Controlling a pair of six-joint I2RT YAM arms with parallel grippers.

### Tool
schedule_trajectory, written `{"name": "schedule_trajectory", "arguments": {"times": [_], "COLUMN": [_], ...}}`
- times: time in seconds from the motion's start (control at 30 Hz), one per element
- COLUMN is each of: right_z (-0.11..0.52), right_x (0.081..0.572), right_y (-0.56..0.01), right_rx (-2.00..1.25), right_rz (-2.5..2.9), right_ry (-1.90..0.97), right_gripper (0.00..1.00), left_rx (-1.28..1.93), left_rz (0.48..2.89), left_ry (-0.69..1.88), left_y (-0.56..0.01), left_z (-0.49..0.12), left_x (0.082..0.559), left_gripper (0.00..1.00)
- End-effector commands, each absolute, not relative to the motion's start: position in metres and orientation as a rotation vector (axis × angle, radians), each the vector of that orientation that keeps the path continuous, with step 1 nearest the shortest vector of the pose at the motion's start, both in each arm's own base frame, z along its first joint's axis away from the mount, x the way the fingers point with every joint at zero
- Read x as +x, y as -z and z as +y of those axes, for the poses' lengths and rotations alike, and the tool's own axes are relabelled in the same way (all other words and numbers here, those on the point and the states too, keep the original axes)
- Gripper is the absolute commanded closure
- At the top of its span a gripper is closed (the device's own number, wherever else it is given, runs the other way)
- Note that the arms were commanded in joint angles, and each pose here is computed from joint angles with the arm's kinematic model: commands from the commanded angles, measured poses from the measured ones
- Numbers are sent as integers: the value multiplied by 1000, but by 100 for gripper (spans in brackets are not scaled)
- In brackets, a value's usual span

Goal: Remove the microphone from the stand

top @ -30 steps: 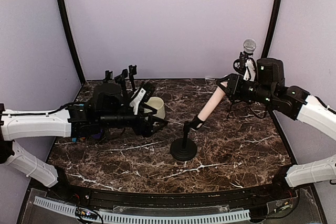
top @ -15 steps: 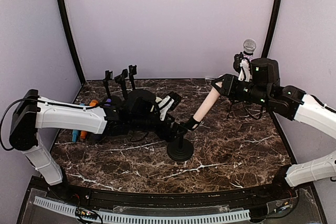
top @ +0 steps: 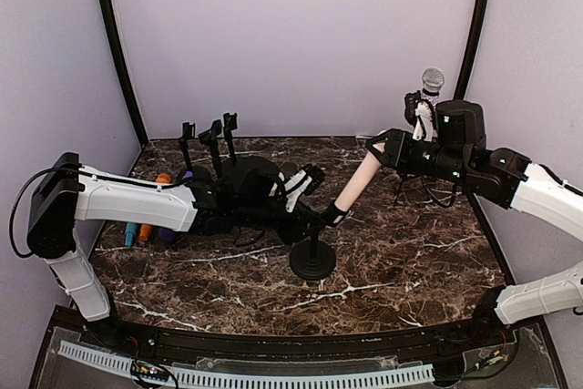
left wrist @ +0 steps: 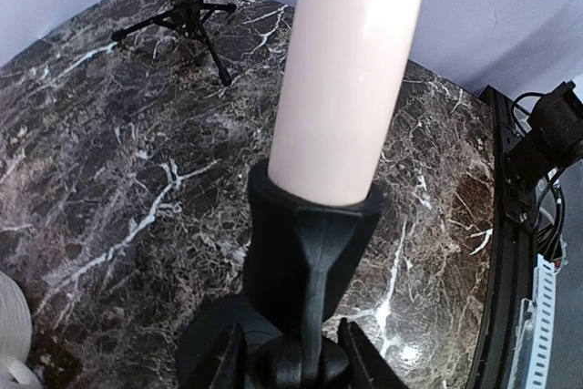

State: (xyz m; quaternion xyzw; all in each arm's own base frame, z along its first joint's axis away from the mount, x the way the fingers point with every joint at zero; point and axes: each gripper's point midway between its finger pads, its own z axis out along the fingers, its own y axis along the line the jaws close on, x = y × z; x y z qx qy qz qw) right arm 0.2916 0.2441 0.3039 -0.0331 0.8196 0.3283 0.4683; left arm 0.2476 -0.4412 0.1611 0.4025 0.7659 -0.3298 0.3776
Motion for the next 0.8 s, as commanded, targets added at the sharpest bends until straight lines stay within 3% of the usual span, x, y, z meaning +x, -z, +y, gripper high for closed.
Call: {"name": "schedule_trajectory", "arguments": {"times": [0.0, 0.2, 0.5, 0.77], "right_z": [258, 260, 268, 246], "right_x": [288, 282, 260, 280], "right_y": [-351, -354, -377, -384], "right_rx": [-142, -261, -537, -381], "right_rz": [1880, 1878, 1779, 1818], "right_ry": [-901, -860, -923, -922], "right_gripper": [78, 78, 78, 78], "left_rx": [1055, 1074, 1146, 1171], "left_rz": [1931, 1944, 1942, 1955], "left_ry": [840, 799, 773, 747], "left_y": [-169, -162, -154, -146], "left_z": [-447, -440, -434, -430], "left_x": [249, 248, 241, 240], "left_gripper": [73, 99, 100, 100]}}
